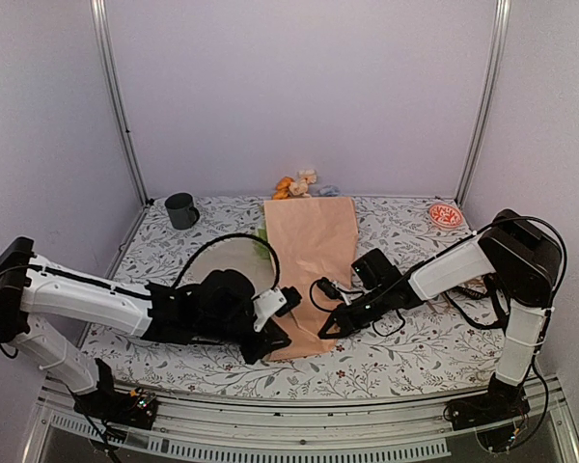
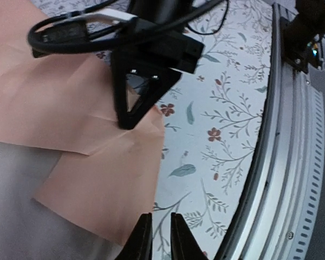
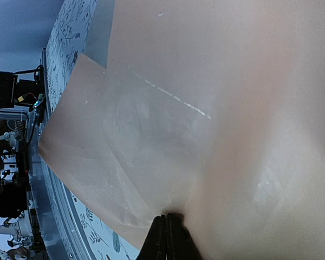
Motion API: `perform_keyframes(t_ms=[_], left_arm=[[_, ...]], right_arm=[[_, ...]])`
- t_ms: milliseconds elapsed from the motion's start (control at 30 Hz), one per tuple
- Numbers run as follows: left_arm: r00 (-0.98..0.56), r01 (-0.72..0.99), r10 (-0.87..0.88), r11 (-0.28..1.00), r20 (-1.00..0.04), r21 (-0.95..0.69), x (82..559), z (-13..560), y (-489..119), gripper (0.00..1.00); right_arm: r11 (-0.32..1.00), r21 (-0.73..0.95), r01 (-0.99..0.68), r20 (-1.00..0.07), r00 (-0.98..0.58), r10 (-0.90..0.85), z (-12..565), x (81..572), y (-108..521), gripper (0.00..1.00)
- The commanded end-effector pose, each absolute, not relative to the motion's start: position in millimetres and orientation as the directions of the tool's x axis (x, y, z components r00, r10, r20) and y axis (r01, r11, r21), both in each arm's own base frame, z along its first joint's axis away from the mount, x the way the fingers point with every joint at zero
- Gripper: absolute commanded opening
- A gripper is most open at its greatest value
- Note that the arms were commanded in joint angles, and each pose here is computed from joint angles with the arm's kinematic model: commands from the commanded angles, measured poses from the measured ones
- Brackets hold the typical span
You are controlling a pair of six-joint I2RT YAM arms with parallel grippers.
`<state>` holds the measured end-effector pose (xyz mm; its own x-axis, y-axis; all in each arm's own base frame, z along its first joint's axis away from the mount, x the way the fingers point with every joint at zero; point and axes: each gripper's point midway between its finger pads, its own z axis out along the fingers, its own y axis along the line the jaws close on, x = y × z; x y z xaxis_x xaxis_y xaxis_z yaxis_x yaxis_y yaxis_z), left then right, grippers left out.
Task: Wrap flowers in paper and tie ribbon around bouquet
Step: Press the fold line of the 2/3-folded wrapping paper, then pick up the two-thirds-folded wrapping paper from the center of the board.
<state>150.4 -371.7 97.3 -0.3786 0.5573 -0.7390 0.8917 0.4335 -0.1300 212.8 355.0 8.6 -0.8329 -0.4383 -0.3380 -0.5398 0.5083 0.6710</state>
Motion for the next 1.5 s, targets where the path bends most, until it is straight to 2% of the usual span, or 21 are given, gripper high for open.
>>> perform_keyframes(t_ms=[0, 133, 300, 433, 567, 700, 800, 933, 1167, 1233, 1333, 1467], left_arm=[[-0.566, 0.669, 0.273, 0.703, -0.778, -0.24, 226.8, 121.1, -321.9, 0.24], [-0.702, 0.361, -0.018, 0.853, -0.712, -0.377, 288.9, 122.7, -246.5, 0.55], [-0.744, -0.036, -0.314, 0.901, -0.59, -0.433, 344.2, 85.9, -143.7, 0.72], [-0.708, -0.161, -0.48, 0.824, -0.518, -0.543, 371.3, 65.6, -108.9, 0.76], [-0.752, -0.178, -0.477, 0.811, -0.455, -0.557, 387.0, 40.2, -117.1, 0.77], [-0.798, -0.203, -0.482, 0.78, -0.361, -0.592, 381.7, 10.2, -129.8, 0.78], [-0.791, -0.22, -0.516, 0.741, -0.329, -0.634, 375.4, 0.7, -133.6, 0.79], [-0.793, -0.152, -0.521, 0.671, -0.315, -0.726, 378.2, 6.9, -153.3, 0.79], [-0.799, 0.063, -0.429, 0.639, -0.423, -0.767, 384.6, 49.5, -202.5, 0.69], [-0.794, 0.089, -0.415, 0.645, -0.445, -0.759, 382.1, 56.9, -208.8, 0.55], [-0.774, 0.085, -0.412, 0.685, -0.481, -0.724, 380.6, 62.3, -205.8, 0.02], [-0.722, 0.196, -0.35, 0.723, -0.596, -0.663, 387.4, 105.4, -218.4, 0.0]], right_arm=[[0.632, 0.622, -0.462, -0.145, -0.861, -0.487, -36.2, 180.6, 320.4, 0.01], [0.629, 0.624, -0.464, -0.145, -0.859, -0.491, -36.1, 180.2, 321.4, 0.01], [0.624, 0.624, -0.47, -0.15, -0.856, -0.495, -36.2, 181.4, 322.4, 0.01], [0.623, 0.623, -0.472, -0.147, -0.854, -0.5, -37.2, 180.5, 322.6, 0.01], [0.623, 0.624, -0.473, -0.146, -0.853, -0.501, -37.2, 180.5, 322.8, 0.01], [0.622, 0.624, -0.473, -0.147, -0.853, -0.501, -36.7, 181.0, 323.1, 0.01], [0.62, 0.628, -0.471, -0.146, -0.853, -0.501, -36.1, 180.3, 323.4, 0.01], [0.618, 0.629, -0.472, -0.145, -0.852, -0.503, -36.0, 179.9, 323.9, 0.01], [0.619, 0.628, -0.472, -0.14, -0.851, -0.506, -37.4, 178.7, 323.3, 0.01], [0.62, 0.628, -0.47, -0.139, -0.852, -0.505, -37.7, 178.9, 323.1, 0.01], [0.62, 0.628, -0.47, -0.137, -0.852, -0.506, -37.7, 178.7, 323.1, 0.01], [0.623, 0.627, -0.467, -0.128, -0.851, -0.508, -39.8, 177.7, 322.2, 0.01]])
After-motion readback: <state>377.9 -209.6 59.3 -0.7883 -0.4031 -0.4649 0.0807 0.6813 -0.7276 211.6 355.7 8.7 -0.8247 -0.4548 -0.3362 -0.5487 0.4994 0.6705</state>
